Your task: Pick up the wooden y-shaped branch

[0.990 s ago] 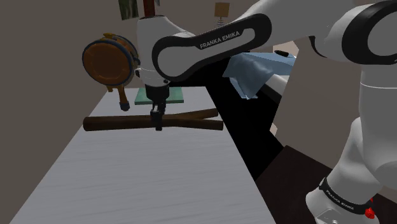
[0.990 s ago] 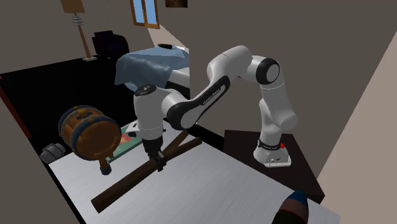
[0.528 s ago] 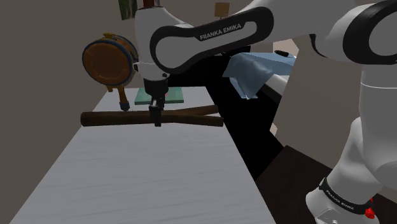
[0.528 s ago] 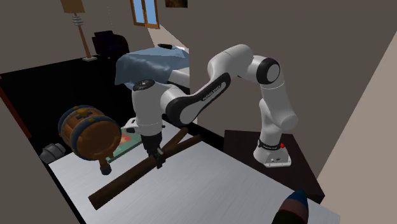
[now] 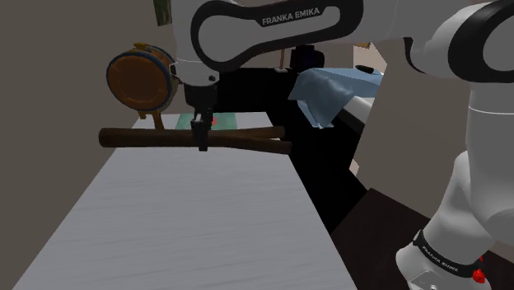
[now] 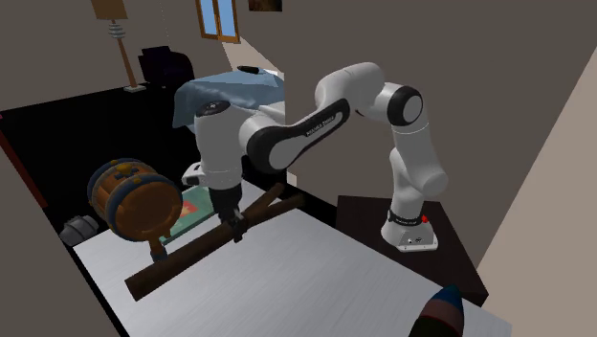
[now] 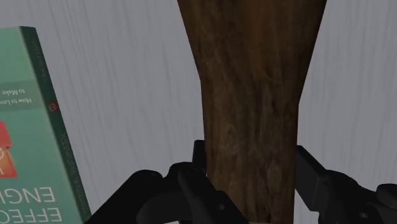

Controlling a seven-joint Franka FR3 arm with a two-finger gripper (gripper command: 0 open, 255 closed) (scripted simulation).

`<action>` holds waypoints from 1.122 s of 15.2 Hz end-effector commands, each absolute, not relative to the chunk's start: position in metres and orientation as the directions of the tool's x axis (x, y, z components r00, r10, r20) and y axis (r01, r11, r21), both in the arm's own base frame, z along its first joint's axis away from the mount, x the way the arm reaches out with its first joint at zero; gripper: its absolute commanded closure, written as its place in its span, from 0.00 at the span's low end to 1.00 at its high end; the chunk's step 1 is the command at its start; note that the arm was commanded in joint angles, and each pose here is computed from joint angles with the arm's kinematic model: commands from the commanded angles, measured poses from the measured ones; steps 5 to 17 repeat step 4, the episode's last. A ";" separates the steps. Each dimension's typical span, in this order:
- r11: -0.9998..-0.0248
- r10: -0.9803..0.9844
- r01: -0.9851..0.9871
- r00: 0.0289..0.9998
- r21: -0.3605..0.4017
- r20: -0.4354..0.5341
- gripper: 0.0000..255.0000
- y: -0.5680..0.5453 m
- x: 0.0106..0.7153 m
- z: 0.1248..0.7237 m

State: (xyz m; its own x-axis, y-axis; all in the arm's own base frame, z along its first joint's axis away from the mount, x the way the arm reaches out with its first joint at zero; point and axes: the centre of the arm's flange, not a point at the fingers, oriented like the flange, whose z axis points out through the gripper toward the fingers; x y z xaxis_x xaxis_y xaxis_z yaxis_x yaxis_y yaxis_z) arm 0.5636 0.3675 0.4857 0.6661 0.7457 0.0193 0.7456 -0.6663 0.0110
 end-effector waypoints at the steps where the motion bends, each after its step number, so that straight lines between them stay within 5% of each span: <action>1: -0.666 0.746 0.746 0.666 0.011 0.021 1.00 0.367 0.563 0.498; 17: -0.666 0.746 0.746 0.666 0.011 0.021 1.00 0.367 0.563 0.504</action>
